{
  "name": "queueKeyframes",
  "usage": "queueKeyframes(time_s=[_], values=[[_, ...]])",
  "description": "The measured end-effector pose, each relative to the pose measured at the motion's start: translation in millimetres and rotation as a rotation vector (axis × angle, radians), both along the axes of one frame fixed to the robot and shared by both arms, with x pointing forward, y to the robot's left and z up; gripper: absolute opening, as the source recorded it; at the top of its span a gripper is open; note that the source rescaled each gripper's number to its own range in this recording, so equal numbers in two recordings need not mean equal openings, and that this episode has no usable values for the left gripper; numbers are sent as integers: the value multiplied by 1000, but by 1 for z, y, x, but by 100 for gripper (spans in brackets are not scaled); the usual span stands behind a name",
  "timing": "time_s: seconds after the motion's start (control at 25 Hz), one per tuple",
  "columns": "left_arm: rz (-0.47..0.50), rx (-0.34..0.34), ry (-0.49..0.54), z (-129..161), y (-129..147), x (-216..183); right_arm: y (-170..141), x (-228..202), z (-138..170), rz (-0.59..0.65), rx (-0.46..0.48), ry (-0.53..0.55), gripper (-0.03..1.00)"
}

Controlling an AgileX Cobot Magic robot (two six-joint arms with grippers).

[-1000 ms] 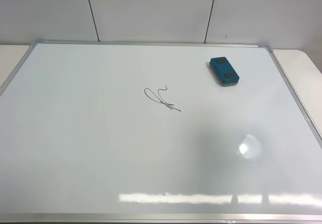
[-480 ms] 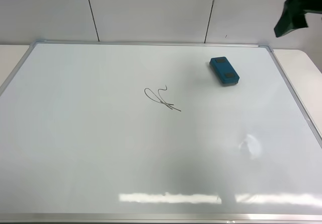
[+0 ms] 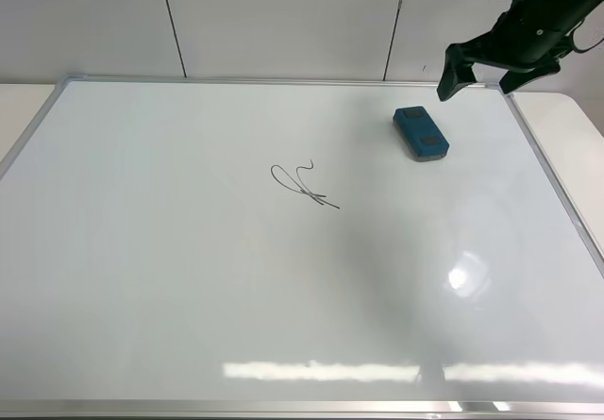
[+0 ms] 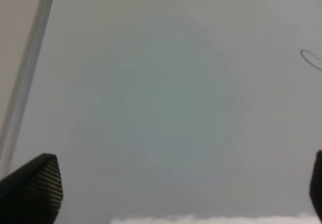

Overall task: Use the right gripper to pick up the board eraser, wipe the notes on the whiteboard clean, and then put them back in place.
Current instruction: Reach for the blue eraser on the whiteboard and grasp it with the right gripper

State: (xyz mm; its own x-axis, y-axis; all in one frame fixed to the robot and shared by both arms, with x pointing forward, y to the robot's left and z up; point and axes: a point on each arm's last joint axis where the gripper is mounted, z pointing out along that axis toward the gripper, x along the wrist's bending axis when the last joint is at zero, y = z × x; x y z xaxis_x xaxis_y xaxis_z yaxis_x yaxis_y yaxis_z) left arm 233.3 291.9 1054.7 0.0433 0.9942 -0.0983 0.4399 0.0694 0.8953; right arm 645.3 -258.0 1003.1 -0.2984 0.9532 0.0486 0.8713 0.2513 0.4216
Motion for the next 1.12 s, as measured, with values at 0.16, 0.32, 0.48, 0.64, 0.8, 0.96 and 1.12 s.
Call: queueKeyframes(time_s=[0.16, 0.32, 0.48, 0.64, 0.8, 0.96, 1.12], values=[[0, 0, 0, 0, 0, 0, 10, 10, -22, -10, 6, 4, 100], [0, 0, 0, 0, 0, 0, 26, 14, -37, -17, 18, 3, 100], [0, 0, 0, 0, 0, 0, 35, 16, -46, -31, 29, 9, 100], [0, 0, 0, 0, 0, 0, 35, 18, -53, -45, 33, 19, 100], [0, 0, 0, 0, 0, 0, 35, 23, -63, -58, 35, 24, 100], [0, 0, 0, 0, 0, 0, 38, 36, -60, -59, 43, 33, 100], [0, 0, 0, 0, 0, 0, 44, 49, -53, -47, 47, 44, 100]])
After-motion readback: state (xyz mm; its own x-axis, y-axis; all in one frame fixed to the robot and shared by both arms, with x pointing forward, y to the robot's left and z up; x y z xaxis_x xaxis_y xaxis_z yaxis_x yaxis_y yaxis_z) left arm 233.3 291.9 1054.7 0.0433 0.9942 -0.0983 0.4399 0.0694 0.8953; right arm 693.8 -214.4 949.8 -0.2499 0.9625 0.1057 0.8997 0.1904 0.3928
